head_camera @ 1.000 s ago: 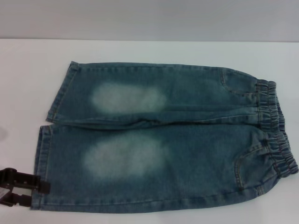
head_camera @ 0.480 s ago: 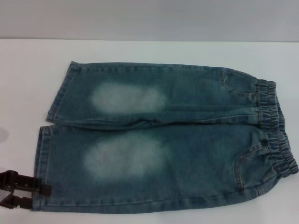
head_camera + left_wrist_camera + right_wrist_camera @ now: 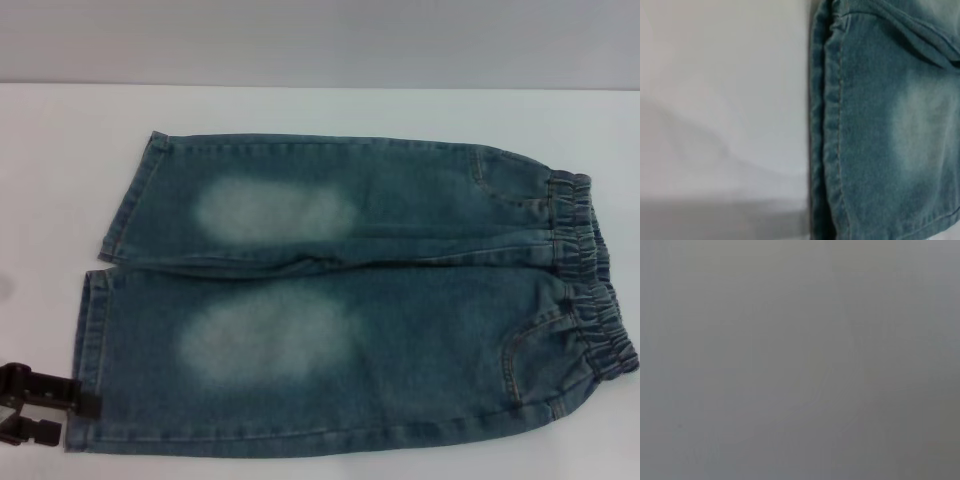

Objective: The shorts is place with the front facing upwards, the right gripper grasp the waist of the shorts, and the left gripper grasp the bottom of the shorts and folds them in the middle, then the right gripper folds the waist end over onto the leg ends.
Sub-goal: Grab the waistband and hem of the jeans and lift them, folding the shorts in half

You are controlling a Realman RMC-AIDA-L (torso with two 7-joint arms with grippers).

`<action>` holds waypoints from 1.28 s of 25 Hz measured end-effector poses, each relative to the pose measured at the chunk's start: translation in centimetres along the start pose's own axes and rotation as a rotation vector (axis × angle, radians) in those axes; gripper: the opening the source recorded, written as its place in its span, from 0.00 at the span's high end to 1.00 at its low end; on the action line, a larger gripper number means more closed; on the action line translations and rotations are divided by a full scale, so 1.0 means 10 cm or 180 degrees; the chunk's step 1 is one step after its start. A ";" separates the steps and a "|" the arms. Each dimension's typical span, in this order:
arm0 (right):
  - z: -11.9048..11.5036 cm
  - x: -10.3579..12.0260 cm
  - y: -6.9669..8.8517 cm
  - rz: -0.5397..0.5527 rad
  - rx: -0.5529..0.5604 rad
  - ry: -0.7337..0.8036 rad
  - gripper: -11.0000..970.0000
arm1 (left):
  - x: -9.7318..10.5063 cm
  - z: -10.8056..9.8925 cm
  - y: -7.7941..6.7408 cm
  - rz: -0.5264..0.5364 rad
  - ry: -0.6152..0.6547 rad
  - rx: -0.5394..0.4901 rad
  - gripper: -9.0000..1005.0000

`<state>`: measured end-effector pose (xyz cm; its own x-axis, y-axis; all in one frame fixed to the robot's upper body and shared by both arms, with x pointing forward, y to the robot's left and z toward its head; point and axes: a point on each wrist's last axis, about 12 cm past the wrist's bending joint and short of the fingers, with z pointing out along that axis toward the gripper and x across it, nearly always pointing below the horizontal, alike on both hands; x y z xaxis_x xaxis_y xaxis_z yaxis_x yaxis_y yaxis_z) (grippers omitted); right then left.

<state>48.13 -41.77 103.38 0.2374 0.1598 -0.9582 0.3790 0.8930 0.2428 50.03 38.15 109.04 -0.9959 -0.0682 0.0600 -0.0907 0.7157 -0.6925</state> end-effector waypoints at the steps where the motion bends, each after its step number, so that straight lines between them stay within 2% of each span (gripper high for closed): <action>1: 0.00 0.00 0.00 0.0001 -0.0002 0.0001 0.37 | 0.00 0.00 0.00 -0.0004 0.0007 -0.0013 0.16; 11: 0.00 0.01 0.01 0.0007 -0.0001 0.0007 0.37 | 0.01 0.06 -0.01 -0.0001 0.0067 -0.0025 0.16; 19: 0.00 0.01 0.01 0.0009 -0.0001 0.0010 0.37 | -0.03 0.15 -0.10 0.0092 0.0117 0.0055 0.16; 32: -0.01 0.01 0.00 0.0006 0.0007 0.0017 0.37 | -0.18 0.16 -0.26 0.0282 -0.0008 0.0185 0.16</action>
<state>48.05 -41.72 103.26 0.2334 0.1637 -0.9585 0.3806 0.8917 0.2450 52.10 35.25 109.58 -1.0000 -0.0082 -0.0052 -0.0017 0.6776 -0.7355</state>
